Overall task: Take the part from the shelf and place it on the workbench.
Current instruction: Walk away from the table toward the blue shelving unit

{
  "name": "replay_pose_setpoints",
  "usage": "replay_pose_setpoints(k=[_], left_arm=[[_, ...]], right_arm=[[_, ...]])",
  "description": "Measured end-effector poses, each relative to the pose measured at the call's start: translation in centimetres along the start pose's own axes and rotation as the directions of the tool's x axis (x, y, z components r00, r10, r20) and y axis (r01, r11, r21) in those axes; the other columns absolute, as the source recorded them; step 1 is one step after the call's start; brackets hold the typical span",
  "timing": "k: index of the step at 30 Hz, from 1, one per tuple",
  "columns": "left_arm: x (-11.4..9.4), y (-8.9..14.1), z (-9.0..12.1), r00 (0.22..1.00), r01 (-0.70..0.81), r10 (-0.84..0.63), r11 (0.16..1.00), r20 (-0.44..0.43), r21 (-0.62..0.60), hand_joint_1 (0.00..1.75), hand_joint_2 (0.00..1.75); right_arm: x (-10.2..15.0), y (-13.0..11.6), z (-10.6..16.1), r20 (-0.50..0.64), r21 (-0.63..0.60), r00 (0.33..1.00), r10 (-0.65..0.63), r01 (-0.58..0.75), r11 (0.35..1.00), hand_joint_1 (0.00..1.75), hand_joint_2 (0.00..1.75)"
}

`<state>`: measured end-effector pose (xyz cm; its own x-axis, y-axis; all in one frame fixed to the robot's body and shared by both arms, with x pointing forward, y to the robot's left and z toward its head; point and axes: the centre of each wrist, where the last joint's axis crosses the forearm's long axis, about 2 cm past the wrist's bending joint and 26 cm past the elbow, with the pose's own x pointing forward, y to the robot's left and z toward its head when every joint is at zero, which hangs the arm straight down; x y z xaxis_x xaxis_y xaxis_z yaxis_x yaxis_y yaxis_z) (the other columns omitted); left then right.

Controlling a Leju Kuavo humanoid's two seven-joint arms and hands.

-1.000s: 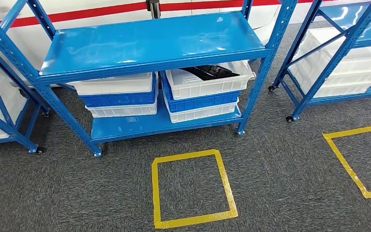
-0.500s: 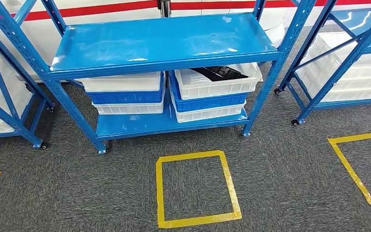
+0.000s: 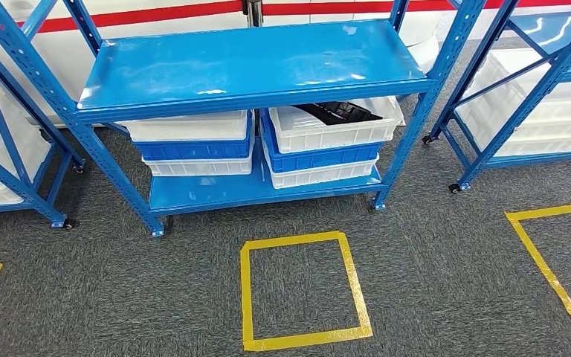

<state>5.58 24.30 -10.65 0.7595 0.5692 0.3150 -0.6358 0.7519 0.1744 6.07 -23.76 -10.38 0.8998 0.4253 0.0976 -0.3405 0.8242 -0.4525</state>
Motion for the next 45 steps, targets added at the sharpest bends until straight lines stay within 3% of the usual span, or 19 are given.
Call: replay_pose_setpoints(k=[3,10,14,22,26,45], left_arm=[[0.0,0.0,0.0,1.000,0.008,-0.008,1.000,-0.004,0.008,0.00,1.75],[0.0,0.0,0.0,0.999,0.032,-0.031,0.999,-0.019,0.013,0.00,1.75],[0.1,0.0,0.0,0.999,0.039,-0.039,0.999,-0.024,0.013,0.00,1.75],[0.2,1.4,-0.5,0.996,0.086,-0.086,0.996,-0.006,0.010,0.00,1.75],[0.4,2.2,-0.8,0.992,0.123,-0.123,0.992,0.006,-0.012,0.00,0.00],[0.2,5.3,-1.6,0.938,0.346,-0.342,0.925,0.056,-0.156,0.00,0.00]], right_arm=[[0.0,0.0,0.0,-0.004,-0.004,1.000,-0.015,0.015,1.000,0.00,0.00],[-0.1,-0.1,-0.1,0.025,-0.006,0.999,-0.046,0.046,0.999,0.00,0.00],[-0.2,-0.2,-0.1,0.043,-0.009,0.997,-0.059,0.060,0.998,0.00,1.75],[-1.1,-0.5,-0.3,0.032,-0.013,0.993,-0.116,0.117,0.993,0.00,1.75],[-1.9,-0.6,-0.5,0.010,0.026,0.987,-0.157,0.157,0.987,0.00,0.00],[-5.1,-1.5,-1.1,-0.045,0.211,0.946,-0.322,0.324,0.922,0.00,0.00]])
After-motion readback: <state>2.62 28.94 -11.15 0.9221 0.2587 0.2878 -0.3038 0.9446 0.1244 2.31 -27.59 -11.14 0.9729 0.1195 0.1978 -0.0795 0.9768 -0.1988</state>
